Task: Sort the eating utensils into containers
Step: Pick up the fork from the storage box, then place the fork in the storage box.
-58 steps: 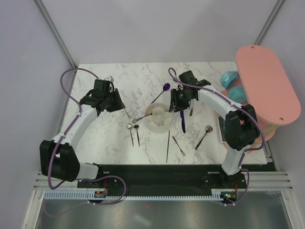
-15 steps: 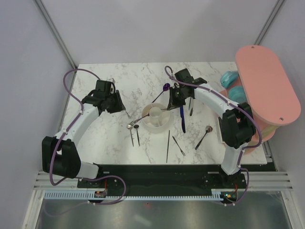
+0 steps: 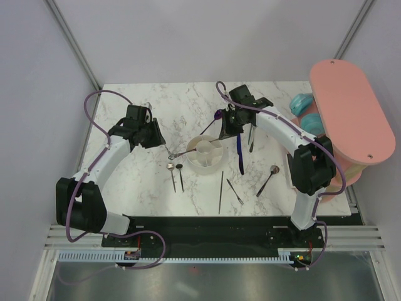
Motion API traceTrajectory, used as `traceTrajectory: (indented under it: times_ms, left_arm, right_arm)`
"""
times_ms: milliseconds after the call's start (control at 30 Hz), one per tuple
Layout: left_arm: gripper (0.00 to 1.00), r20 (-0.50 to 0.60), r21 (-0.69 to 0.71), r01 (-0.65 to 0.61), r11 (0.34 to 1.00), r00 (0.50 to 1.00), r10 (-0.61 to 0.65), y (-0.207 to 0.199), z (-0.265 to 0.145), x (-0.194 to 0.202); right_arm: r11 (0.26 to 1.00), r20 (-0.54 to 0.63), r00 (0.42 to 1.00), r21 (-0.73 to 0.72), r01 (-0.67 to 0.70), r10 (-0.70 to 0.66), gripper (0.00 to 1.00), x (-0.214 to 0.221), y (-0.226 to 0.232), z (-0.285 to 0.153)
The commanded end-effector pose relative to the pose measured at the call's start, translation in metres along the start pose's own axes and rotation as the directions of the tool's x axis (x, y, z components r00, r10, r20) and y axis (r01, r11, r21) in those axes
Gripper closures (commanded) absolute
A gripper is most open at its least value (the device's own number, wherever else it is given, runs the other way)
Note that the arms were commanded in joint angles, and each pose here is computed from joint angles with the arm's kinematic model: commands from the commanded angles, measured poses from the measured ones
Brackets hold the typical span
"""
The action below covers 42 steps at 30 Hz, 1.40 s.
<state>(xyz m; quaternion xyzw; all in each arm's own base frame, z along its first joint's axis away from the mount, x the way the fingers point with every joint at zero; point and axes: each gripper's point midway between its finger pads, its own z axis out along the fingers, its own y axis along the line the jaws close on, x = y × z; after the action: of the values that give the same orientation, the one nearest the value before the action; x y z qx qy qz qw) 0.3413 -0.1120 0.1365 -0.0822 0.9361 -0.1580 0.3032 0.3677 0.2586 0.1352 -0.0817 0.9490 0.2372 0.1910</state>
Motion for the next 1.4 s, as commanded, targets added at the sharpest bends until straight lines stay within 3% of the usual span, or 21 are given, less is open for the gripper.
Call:
traceTrajectory:
  times_ms: [0,667,1033,1367]
  left_arm:
    - [0.62,0.025,0.03,-0.025,0.999,0.999,0.024,-0.005,0.0,-0.009]
    - [0.62,-0.005,0.047,0.001,0.999,1.0,-0.001,-0.007,0.004,-0.002]
    - [0.62,-0.003,0.053,-0.009,0.999,1.0,0.009,-0.009,0.003,-0.003]
    - [0.62,-0.008,0.049,-0.003,0.999,1.0,0.003,-0.008,0.004,-0.001]
  right_arm:
    - [0.999,0.071,0.996,-0.006,0.047,-0.047,1.0,-0.023,0.01,-0.02]
    - [0.994,0.11,0.988,-0.011,0.105,-0.104,1.0,-0.015,0.023,-0.089]
    - [0.994,0.061,0.992,0.031,0.106,-0.107,1.0,-0.002,0.009,-0.088]
    - [0.996,-0.042,0.996,0.004,0.084,-0.084,1.0,0.018,0.002,-0.061]
